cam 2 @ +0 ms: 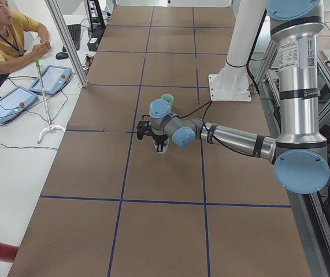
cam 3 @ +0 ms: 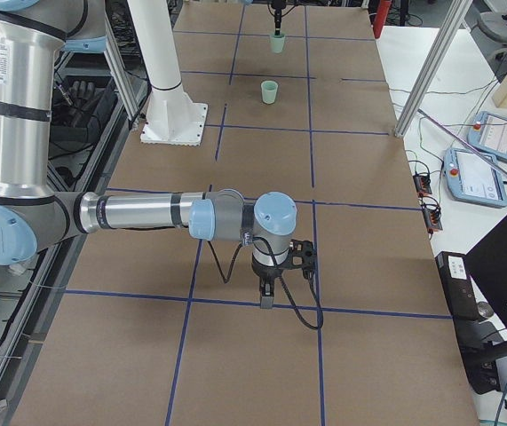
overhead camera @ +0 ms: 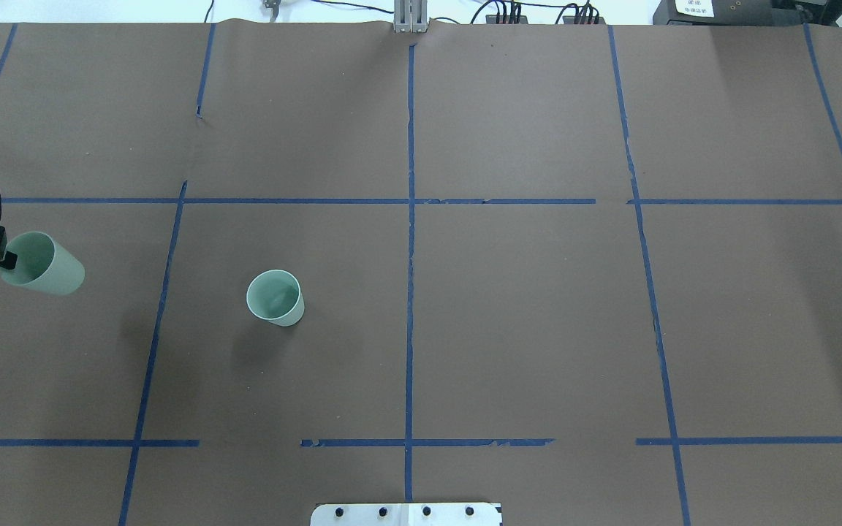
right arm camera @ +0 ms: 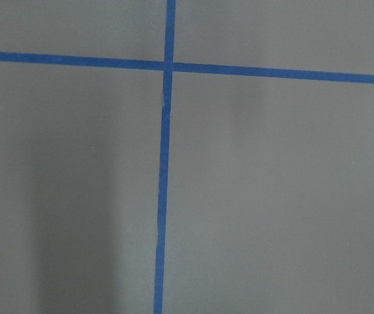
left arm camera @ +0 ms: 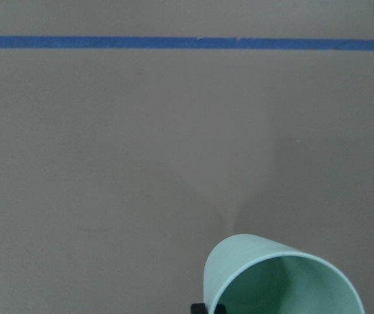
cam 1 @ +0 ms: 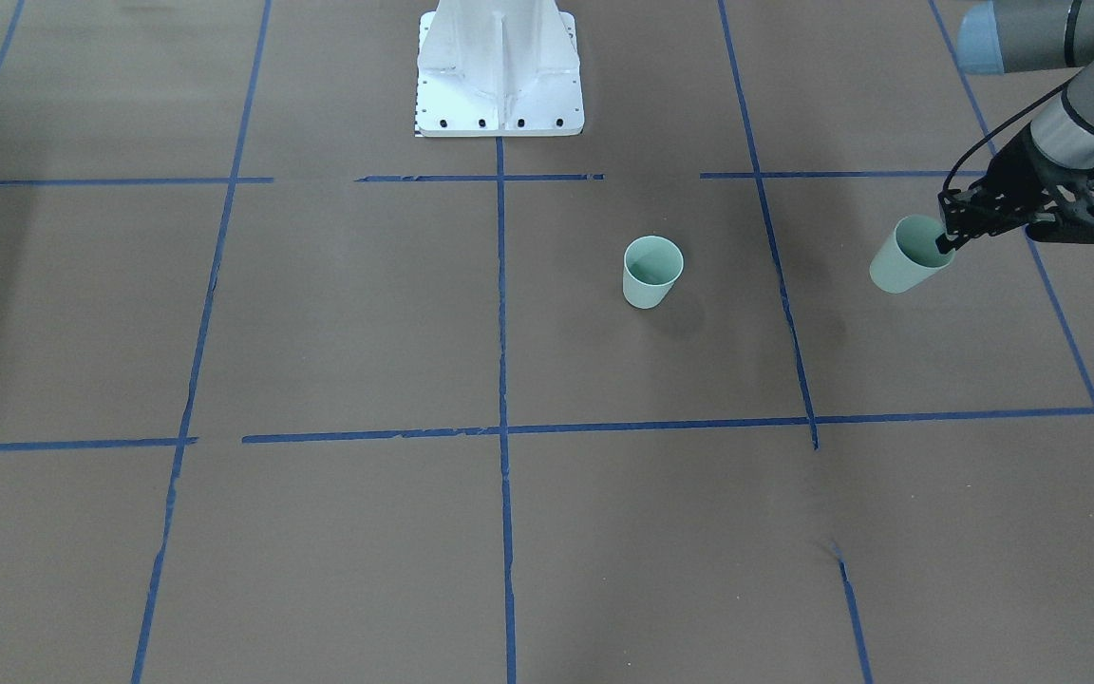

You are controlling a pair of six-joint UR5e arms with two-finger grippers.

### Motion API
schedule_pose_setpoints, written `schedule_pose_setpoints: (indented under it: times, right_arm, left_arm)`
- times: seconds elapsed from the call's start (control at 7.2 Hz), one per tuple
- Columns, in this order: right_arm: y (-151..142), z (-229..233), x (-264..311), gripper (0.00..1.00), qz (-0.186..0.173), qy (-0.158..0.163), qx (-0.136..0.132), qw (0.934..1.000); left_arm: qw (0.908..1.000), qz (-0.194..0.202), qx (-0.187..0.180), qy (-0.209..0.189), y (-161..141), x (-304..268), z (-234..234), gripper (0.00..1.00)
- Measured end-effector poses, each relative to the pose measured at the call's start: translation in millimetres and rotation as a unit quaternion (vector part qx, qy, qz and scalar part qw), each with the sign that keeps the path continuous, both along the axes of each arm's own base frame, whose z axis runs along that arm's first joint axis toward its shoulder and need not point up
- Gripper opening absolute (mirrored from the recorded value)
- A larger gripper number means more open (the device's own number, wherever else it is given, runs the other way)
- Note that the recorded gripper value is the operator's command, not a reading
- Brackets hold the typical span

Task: Stack cups
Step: 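Lift the green cup with the left gripper toward the other cup, then lower the held cup into the other green cup with the left gripper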

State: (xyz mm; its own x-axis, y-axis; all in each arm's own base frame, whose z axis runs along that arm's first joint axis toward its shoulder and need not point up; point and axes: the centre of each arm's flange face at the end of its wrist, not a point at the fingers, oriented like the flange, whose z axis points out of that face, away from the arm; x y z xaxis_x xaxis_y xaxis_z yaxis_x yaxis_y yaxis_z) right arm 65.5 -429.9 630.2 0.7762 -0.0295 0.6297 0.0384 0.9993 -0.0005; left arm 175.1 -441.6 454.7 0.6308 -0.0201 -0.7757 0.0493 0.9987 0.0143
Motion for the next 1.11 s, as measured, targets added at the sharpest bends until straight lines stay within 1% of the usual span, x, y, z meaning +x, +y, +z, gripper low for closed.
schedule_pose_setpoints:
  times: [0.28, 0.42, 0.56, 0.83, 0.97, 1.11]
  right_arm:
    - [0.0, 0.0, 0.1, 1.0, 0.0, 0.0, 0.0, 1.0]
    - [0.0, 0.0, 0.1, 1.0, 0.0, 0.0, 0.0, 1.0]
    - [0.0, 0.0, -0.1, 1.0, 0.0, 0.0, 0.0, 1.0]
    - [0.0, 0.0, -0.4, 1.0, 0.0, 0.0, 0.0, 1.0]
    - [-0.1, 0.0, -0.4, 1.0, 0.0, 0.0, 0.0, 1.0]
    - [0.0, 0.0, -0.3, 1.0, 0.0, 0.0, 0.0, 1.0]
  left_arm:
    - [0.9982, -0.045, -0.035, 0.016, -25.8, 16.1, -84.2, 0.0]
    - [0.9961, -0.061, -0.056, 0.029, -34.1, 35.4, -122.0, 0.0]
    - [0.9936, -0.068, -0.08, 0.041, -34.0, 63.9, -153.5, 0.0]
    - [0.9881, -0.065, -0.13, 0.05, -18.0, 134.8, -191.7, 0.0]
    - [0.9868, -0.068, -0.141, 0.044, -9.4, 161.9, -197.7, 0.0]
    - [0.9864, -0.073, -0.142, 0.036, -4.1, 178.2, -198.1, 0.0]
